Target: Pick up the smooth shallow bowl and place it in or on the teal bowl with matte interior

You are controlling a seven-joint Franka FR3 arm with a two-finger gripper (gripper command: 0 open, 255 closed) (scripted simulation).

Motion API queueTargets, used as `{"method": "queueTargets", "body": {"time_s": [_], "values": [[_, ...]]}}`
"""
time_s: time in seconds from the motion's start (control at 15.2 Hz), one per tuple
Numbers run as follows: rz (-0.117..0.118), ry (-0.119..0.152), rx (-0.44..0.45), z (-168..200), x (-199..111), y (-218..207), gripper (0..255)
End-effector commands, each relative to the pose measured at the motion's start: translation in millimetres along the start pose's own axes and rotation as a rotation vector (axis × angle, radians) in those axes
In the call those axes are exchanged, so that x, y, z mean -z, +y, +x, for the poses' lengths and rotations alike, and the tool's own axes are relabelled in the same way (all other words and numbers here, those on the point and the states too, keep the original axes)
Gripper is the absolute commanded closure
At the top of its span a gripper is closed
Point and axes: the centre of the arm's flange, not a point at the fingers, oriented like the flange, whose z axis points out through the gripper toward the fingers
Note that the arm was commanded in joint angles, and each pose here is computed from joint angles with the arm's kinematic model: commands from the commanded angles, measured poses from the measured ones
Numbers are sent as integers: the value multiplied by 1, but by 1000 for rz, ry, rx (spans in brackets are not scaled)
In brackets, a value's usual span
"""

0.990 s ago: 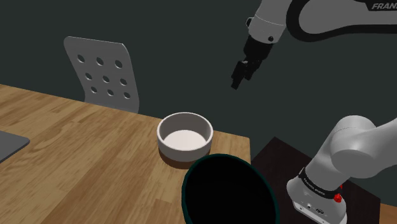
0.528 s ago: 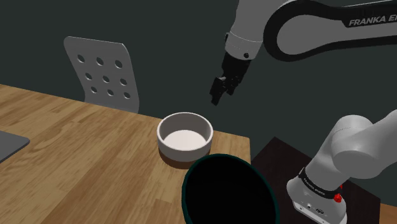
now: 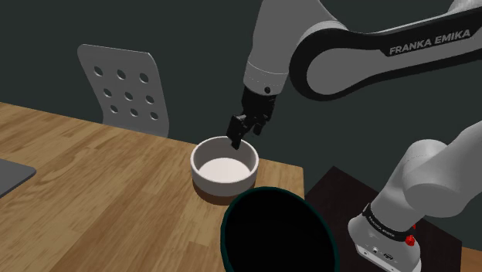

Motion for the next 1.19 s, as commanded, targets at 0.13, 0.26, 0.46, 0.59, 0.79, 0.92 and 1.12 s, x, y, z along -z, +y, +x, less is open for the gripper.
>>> {"method": "queueTargets", "body": {"time_s": [0.13,0.26,0.46,0.59,0.79,0.92,1.12], "values": [[3,-1,-1,1,-19,-3,0],[3,-1,-1,1,-30,-3,0],[3,-1,-1,1,-38,-3,0],[3,-1,-1,1,-38,-3,0],[3,-1,-1,1,-38,-3,0],[3,-1,-1,1,-38,-3,255],[3,-1,-1,1,-38,-3,255]]}}
